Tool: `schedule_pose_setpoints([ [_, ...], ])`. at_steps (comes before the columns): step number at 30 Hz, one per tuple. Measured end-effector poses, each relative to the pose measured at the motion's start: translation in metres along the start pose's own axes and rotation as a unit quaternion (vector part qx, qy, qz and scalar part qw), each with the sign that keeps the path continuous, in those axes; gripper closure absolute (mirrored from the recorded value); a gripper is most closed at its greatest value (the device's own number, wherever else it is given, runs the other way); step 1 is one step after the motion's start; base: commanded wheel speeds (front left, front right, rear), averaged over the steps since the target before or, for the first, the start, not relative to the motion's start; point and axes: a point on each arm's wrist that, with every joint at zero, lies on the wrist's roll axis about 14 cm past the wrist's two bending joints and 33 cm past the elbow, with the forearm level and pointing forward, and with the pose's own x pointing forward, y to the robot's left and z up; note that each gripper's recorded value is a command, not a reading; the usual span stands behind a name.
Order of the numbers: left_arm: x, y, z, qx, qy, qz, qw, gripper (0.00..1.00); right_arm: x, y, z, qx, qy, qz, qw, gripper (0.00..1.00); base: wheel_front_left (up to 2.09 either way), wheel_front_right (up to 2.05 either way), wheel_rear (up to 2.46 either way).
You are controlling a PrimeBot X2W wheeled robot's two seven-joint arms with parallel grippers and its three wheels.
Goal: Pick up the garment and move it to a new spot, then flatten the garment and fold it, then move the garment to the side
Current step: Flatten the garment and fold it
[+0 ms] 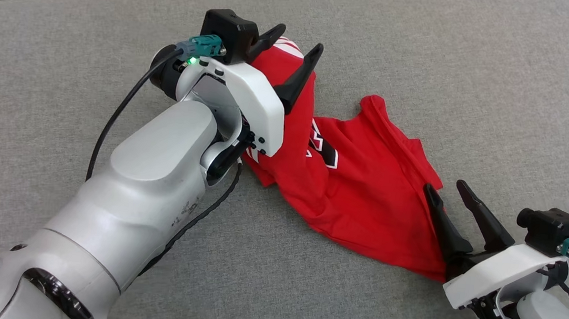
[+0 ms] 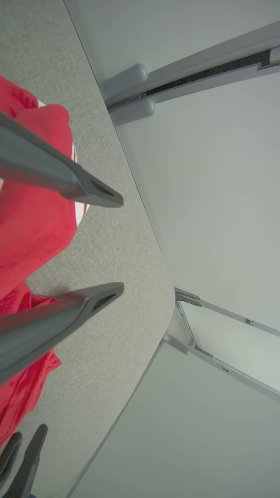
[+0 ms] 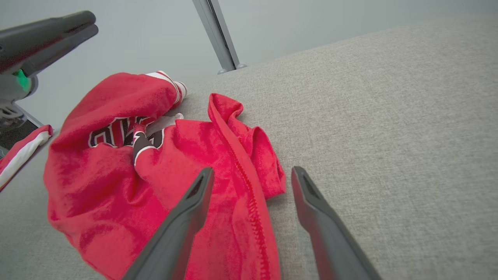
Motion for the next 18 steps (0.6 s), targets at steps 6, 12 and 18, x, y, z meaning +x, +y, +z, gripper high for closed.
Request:
schedule_pose_setpoints([
  [6,-0.016,0.01,0.023,0.011,-0.04,0.031,0.999,0.0,0.001,0.015,0.007,-0.002,-0.011,0.021,1.0,0.0,0.0,0.0,0.0],
  [12,-0.044,0.025,0.003,0.01,-0.006,0.074,0.997,0.0,-0.004,0.028,0.01,-0.003,-0.019,0.036,0.999,0.0,0.0,0.0,0.0],
  [18,-0.065,0.033,-0.029,0.002,0.047,0.094,0.994,0.0,-0.01,0.032,0.019,-0.004,-0.035,0.04,0.999,0.0,0.0,0.0,0.0],
])
